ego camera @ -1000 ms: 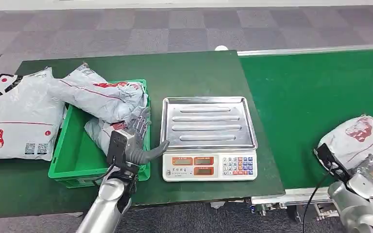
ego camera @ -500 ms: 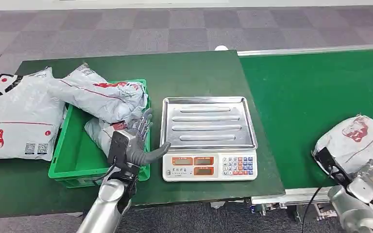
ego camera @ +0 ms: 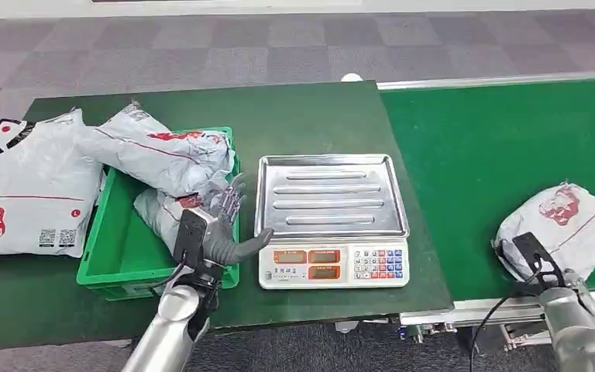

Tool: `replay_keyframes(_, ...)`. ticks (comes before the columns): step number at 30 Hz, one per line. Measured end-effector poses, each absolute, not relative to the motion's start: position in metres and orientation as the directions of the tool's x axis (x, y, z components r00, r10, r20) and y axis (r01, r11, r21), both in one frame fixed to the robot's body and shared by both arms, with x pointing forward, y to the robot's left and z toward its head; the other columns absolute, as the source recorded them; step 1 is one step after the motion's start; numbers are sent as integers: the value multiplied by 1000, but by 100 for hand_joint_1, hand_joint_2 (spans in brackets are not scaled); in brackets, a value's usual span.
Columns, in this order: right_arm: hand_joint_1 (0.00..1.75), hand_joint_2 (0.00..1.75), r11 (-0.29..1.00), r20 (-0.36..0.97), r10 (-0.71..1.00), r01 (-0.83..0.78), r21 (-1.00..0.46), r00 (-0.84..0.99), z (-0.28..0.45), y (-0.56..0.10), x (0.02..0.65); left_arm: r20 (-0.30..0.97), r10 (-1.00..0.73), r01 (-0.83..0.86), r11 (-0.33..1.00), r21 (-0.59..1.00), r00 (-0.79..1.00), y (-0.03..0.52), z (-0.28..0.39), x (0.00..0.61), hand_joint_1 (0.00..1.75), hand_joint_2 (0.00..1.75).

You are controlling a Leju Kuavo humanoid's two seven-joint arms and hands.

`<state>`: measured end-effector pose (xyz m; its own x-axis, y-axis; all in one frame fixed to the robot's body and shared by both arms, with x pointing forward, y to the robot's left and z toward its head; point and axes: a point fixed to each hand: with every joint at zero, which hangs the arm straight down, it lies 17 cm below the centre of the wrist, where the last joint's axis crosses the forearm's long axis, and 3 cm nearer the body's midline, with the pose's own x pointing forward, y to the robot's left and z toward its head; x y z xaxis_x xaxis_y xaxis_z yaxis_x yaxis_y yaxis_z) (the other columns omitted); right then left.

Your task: Moved the parcel from conveyor to table for the left to box.

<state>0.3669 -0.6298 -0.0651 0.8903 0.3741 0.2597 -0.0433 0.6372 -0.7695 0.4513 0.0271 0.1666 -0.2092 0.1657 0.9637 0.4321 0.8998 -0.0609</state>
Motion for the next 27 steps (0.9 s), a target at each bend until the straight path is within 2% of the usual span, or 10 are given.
replay_keyframes(10, 0, 175, 657, 265, 379, -56, -751, 887, -67, -625, 369, 963, 167, 432, 900, -61, -211, 27, 167, 452, 0, 175)
replay_keyframes(11, 14, 175, 664, 269, 384, -62, -745, 883, -68, -623, 370, 963, 167, 432, 900, -61, -211, 27, 167, 452, 0, 175)
replay_keyframes(12, 168, 175, 669, 274, 390, -66, -741, 879, -67, -621, 372, 963, 167, 432, 900, -61, -211, 27, 167, 452, 0, 175)
replay_keyframes(13, 175, 175, 671, 279, 396, -68, -738, 875, -67, -620, 374, 963, 167, 432, 900, -61, -211, 27, 167, 452, 0, 175)
replay_keyframes(27, 175, 175, 656, 304, 441, -72, -751, 844, -51, -607, 404, 962, 162, 424, 904, -56, -218, 29, 170, 453, 0, 175)
